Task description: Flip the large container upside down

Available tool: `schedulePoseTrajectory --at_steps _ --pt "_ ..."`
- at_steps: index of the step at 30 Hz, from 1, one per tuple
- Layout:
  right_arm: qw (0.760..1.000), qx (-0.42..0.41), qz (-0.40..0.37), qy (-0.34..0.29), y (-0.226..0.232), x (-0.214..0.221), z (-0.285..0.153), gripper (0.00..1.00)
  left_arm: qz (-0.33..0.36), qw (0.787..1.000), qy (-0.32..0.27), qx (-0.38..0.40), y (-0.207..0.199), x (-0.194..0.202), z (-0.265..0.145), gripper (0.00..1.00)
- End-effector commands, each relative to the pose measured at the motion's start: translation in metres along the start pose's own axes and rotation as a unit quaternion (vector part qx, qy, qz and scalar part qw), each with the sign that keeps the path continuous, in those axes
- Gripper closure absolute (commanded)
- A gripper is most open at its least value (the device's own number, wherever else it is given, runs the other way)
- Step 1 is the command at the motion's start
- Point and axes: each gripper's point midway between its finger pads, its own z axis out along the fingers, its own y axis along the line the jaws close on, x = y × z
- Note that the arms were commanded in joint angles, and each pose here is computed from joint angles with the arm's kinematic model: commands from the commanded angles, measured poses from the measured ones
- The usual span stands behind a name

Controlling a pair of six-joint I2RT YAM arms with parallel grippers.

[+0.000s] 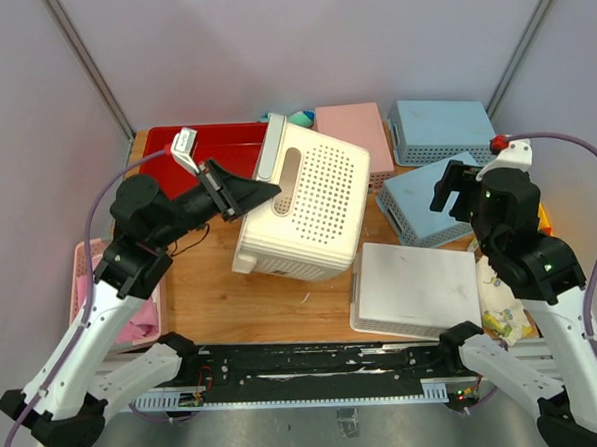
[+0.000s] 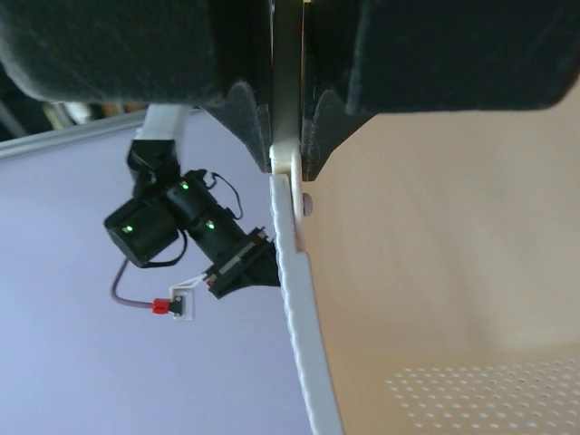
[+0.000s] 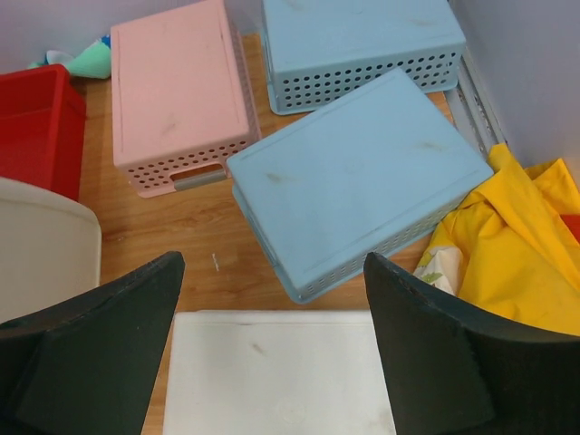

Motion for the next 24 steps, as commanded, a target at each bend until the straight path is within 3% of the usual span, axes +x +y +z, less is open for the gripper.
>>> schedulePoseTrajectory --at_steps 1,7,15,22,23,24 --pt "1.000 -0.011 -0.008 0.009 0.001 -0.013 -0.003 0.17 -0.022 0.974 -0.085 0.209 -0.093 -0.022 -0.051 1.00" --pt "0.995 -0.094 0.015 0.043 0.037 -0.017 0.003 0.17 -0.073 0.967 -0.108 0.219 -0.077 -0.016 -0.065 1.00" --pt "0.967 -0.223 0.062 0.111 0.088 0.005 0.006 0.17 -0.155 0.964 -0.127 0.175 -0.008 0.008 -0.068 1.00" --pt "0.916 -0.332 0.143 0.173 0.129 0.036 -0.004 0.17 -0.182 0.966 -0.159 0.089 0.051 0.019 -0.069 1.00" --pt "0.905 -0.350 0.159 0.180 0.135 0.039 -0.006 0.17 -0.177 0.968 -0.163 0.079 0.056 0.019 -0.068 0.98" --pt "0.895 -0.365 0.178 0.186 0.141 0.040 -0.009 0.18 -0.168 0.970 -0.164 0.065 0.059 0.019 -0.068 0.89"
